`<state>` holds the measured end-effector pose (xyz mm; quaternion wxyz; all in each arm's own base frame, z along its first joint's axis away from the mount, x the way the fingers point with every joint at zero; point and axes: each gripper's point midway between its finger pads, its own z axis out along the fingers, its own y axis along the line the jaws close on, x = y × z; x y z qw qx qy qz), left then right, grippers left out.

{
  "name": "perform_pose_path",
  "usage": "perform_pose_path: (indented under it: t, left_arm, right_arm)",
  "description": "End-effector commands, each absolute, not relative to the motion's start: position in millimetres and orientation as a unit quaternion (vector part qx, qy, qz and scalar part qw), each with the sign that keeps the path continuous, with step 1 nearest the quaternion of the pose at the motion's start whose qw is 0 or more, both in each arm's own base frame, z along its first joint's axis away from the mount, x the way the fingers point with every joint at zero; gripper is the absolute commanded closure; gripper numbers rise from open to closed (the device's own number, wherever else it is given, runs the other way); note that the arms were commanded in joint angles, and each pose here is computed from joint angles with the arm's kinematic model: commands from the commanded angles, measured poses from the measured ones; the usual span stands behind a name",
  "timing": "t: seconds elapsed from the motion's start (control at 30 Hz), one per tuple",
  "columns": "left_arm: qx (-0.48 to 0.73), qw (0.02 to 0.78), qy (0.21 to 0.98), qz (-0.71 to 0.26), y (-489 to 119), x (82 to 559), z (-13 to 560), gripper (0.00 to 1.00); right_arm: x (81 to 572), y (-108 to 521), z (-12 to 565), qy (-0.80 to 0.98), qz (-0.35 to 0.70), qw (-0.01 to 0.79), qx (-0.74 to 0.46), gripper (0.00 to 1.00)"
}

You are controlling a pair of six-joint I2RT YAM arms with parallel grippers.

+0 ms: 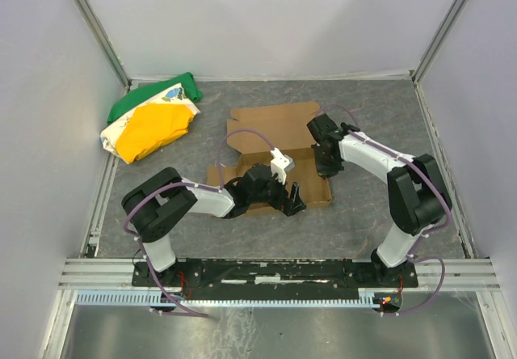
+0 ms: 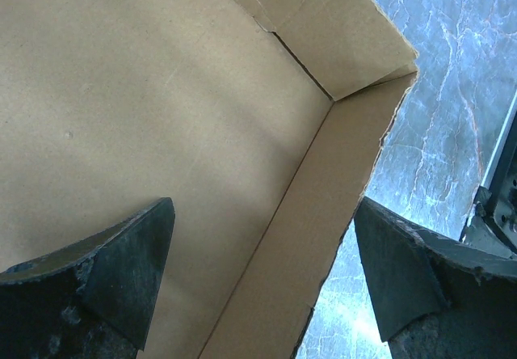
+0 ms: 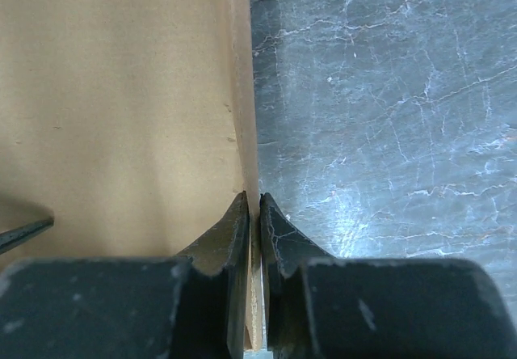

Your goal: Fold the paper box

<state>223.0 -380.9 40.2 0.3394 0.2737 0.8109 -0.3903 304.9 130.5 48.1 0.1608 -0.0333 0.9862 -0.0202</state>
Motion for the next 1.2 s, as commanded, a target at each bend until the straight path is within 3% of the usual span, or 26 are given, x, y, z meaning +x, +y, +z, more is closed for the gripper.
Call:
perform_pose_path:
  t: [0.0, 0.17, 0.7, 0.87, 1.07, 1.17]
  left_arm:
    - [0.277, 0.285, 0.847, -0.353, -358.9, 204.5, 5.5, 0.01]
    - [0.293, 0.29, 0.84, -0.354, -361.5, 200.1, 8.8, 0.01]
    - [0.292, 0.288, 0.842, -0.351, -359.8, 199.1, 8.7, 0.01]
    - [0.295, 0.291, 0.841, -0.348, -358.1, 199.2, 13.1, 0.01]
    - [0.309, 0.297, 0.835, -0.346, -354.3, 197.1, 26.9, 0.01]
    - [0.311, 0.305, 0.83, -0.347, -352.7, 197.4, 37.7, 0.01]
  right_arm:
    - [324.7, 111.8, 59.4, 0.972, -0.103, 0.208, -0.023, 0.85]
    - [329.6, 103.2, 55.0, 0.962, -0.157, 0.223, -0.018, 0.85]
    - [325.3, 101.2, 16.8, 0.962, -0.19, 0.195, -0.023, 0.86]
    - [318.9, 115.8, 15.5, 0.972, -0.143, 0.184, -0.023, 0.72]
    - [313.0, 122.0, 36.1, 0.974, -0.109, 0.199, -0.014, 0.67]
    - [313.0, 123.7, 49.6, 0.972, -0.095, 0.216, -0.008, 0.5]
